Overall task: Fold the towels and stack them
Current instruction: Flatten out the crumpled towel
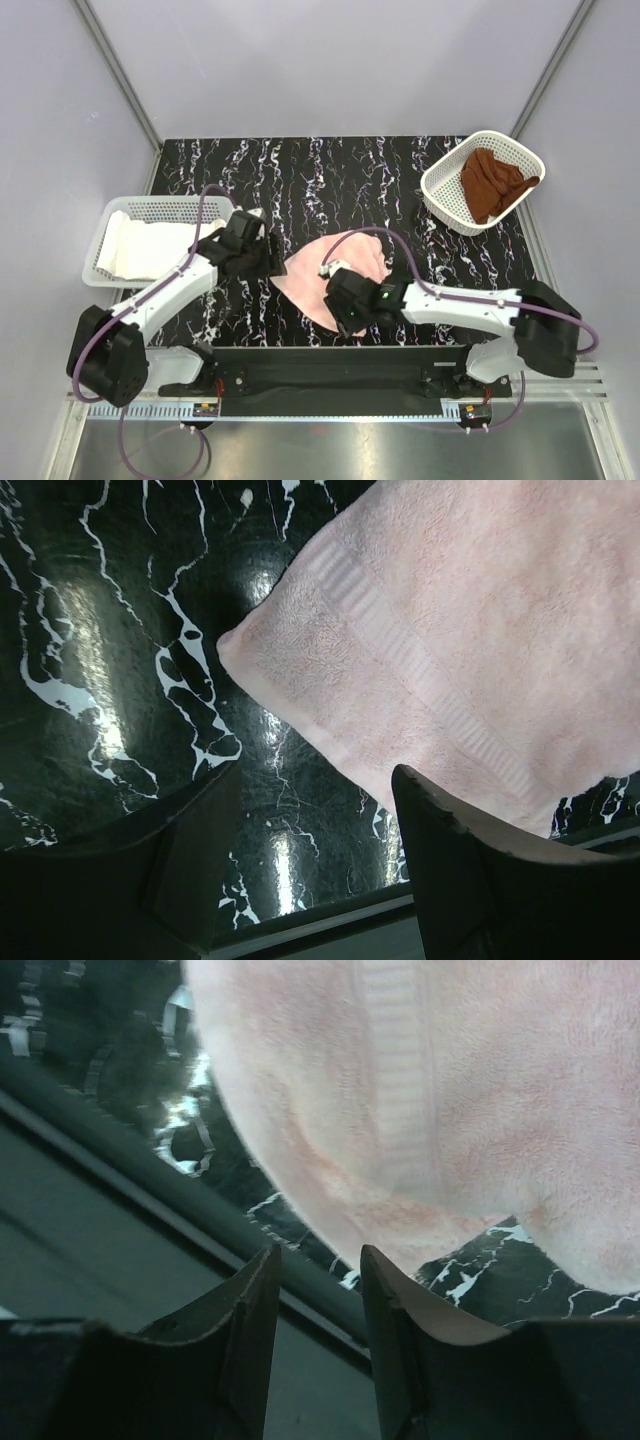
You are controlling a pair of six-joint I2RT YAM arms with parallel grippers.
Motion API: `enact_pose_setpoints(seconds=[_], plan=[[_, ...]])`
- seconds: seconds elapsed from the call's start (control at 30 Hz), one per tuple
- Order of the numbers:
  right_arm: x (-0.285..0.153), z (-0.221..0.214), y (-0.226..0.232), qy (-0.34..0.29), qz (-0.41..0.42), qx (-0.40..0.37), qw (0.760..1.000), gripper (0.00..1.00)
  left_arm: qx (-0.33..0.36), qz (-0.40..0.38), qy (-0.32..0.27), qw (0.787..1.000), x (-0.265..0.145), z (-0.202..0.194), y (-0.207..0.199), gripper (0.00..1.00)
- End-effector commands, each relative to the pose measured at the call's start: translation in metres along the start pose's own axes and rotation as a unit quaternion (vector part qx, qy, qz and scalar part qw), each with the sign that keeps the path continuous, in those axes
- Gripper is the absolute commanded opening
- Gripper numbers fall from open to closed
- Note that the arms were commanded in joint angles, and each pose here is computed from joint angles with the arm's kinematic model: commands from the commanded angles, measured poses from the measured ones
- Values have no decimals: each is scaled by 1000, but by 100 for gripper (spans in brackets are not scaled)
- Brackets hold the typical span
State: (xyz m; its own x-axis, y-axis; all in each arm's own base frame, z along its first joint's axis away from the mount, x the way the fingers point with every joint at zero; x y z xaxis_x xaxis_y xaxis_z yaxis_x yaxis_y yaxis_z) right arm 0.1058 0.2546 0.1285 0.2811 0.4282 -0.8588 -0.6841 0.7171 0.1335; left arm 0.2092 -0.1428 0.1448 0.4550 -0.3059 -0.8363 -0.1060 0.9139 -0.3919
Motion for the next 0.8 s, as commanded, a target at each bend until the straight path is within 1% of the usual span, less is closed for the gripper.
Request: enact_pose_setpoints(seconds=[0.0, 0.17, 0.33, 0.57, 0.77], plan=[[15, -2, -12, 3, -85, -37, 996, 45, 10, -30, -33, 999, -18, 20, -9, 68], [27, -2, -11, 23, -106, -56, 992, 43, 15, -30, -35, 999, -23, 24, -4, 68], [36, -3, -7, 47, -105, -72, 991, 44, 19, -29, -35, 999, -25, 25, -3, 68], [28, -1, 12, 37, -48, -81, 995, 46, 23, -24, -40, 999, -24, 29, -1, 68], [31, -5, 17, 54, -58, -88, 993, 52, 22, -18, -36, 999, -20, 30, 1, 68]])
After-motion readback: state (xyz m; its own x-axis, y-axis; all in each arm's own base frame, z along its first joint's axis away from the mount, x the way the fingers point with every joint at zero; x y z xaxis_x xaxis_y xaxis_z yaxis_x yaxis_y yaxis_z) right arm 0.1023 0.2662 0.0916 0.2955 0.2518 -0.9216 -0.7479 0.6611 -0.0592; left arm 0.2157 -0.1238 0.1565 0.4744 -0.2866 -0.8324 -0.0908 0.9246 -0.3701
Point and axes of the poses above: each gripper's point midway between its finger pads, its own x axis out along the fingers, its own y axis along the line the jaws close on, z = x × y, the point moved 7 cm from there along -x, back along the fingers, and after that the axes turned 7 degrees about -x, right-handed, at the moved point
